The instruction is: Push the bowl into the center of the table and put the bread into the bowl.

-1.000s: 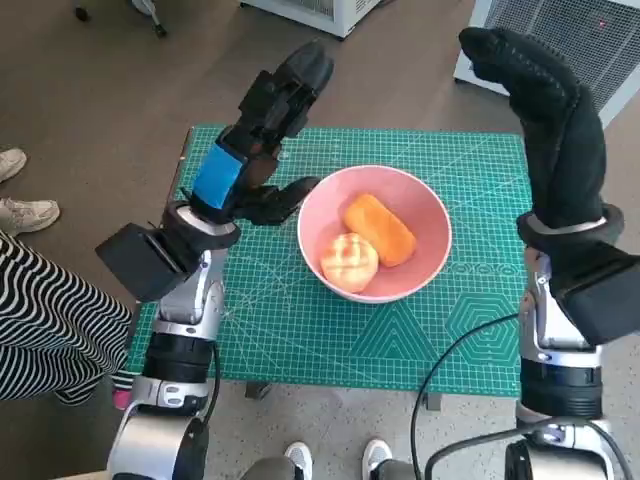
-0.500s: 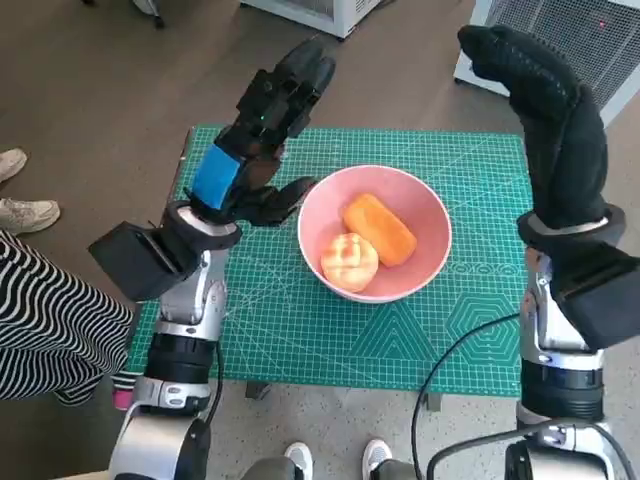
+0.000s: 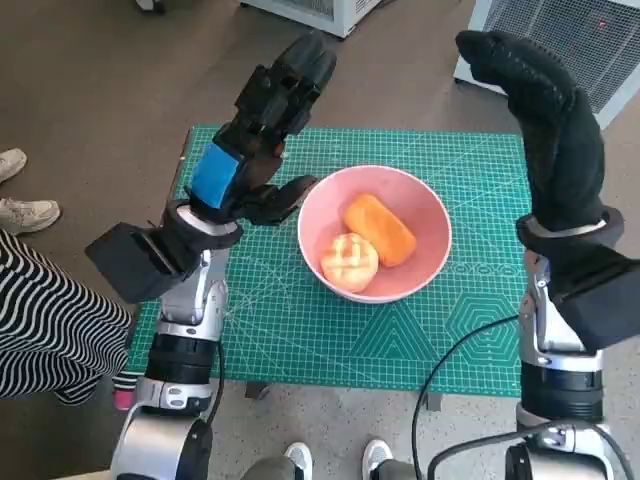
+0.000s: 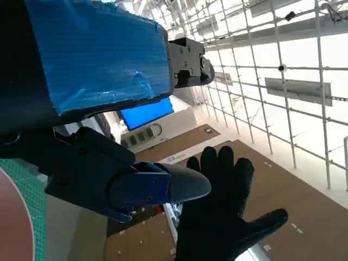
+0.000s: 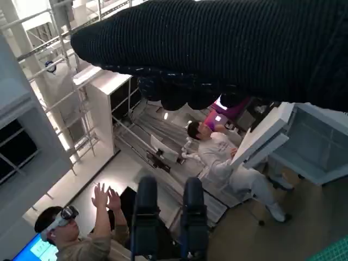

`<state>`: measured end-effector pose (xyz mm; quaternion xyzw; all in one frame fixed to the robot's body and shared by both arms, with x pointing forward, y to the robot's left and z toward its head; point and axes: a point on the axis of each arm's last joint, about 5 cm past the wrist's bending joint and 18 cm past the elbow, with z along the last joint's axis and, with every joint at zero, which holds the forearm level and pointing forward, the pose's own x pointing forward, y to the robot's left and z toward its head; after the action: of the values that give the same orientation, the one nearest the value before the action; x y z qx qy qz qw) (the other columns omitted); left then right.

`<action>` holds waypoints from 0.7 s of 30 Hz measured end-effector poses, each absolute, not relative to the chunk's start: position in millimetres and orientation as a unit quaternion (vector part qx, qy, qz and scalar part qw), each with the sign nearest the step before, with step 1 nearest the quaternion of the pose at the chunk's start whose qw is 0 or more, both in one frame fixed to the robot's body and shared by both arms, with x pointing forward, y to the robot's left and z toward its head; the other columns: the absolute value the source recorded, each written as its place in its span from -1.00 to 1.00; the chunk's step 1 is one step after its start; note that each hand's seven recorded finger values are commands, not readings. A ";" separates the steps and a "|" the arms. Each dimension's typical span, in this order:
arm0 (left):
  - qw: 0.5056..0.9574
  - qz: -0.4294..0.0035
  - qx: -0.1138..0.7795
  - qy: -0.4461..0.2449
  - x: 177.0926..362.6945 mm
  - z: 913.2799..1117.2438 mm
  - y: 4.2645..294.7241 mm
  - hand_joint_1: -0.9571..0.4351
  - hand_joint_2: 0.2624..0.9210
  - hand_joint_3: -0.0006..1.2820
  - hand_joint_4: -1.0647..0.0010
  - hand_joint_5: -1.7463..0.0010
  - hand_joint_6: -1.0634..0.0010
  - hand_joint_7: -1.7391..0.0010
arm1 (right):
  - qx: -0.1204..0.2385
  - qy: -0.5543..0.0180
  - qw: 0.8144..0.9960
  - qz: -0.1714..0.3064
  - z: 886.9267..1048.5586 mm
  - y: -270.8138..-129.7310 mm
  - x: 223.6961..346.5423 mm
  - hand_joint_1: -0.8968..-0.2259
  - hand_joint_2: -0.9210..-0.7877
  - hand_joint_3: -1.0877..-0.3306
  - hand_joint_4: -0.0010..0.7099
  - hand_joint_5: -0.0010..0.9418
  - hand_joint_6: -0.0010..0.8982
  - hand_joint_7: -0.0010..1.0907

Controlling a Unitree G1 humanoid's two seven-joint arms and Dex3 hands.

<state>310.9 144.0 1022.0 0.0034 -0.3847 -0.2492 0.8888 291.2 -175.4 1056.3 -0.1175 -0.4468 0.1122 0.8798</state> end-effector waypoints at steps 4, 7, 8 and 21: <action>0.889 -0.250 0.002 -0.384 311.0 1021.7 144.0 -0.70 1.00 -0.34 0.88 1.00 1.00 0.66 | -0.117 -0.447 0.880 0.112 1055.9 -175.5 291.4 -0.64 -1.00 -0.23 -0.56 -1.00 -1.00 -0.04; 0.889 -0.251 0.001 -0.383 311.2 1021.3 144.1 -0.70 1.00 -0.34 0.88 1.00 1.00 0.66 | -0.118 -0.447 0.879 0.112 1055.8 -175.6 291.4 -0.64 -1.00 -0.23 -0.57 -1.00 -1.00 -0.04; 0.889 -0.251 0.001 -0.382 311.2 1021.3 143.9 -0.70 1.00 -0.34 0.88 1.00 1.00 0.66 | -0.118 -0.448 0.879 0.112 1055.7 -175.6 291.4 -0.63 -1.00 -0.24 -0.57 -1.00 -1.00 -0.04; 0.890 -0.250 0.001 -0.381 311.0 1021.6 143.2 -0.68 1.00 -0.35 0.88 1.00 1.00 0.66 | -0.118 -0.449 0.879 0.112 1055.4 -175.7 291.2 -0.59 -1.00 -0.25 -0.57 -1.00 -1.00 -0.04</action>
<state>311.0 143.2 1021.6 0.0008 -0.3813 -0.2498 0.8901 291.2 -175.7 1055.4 -0.1178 -0.4492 0.1118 0.8785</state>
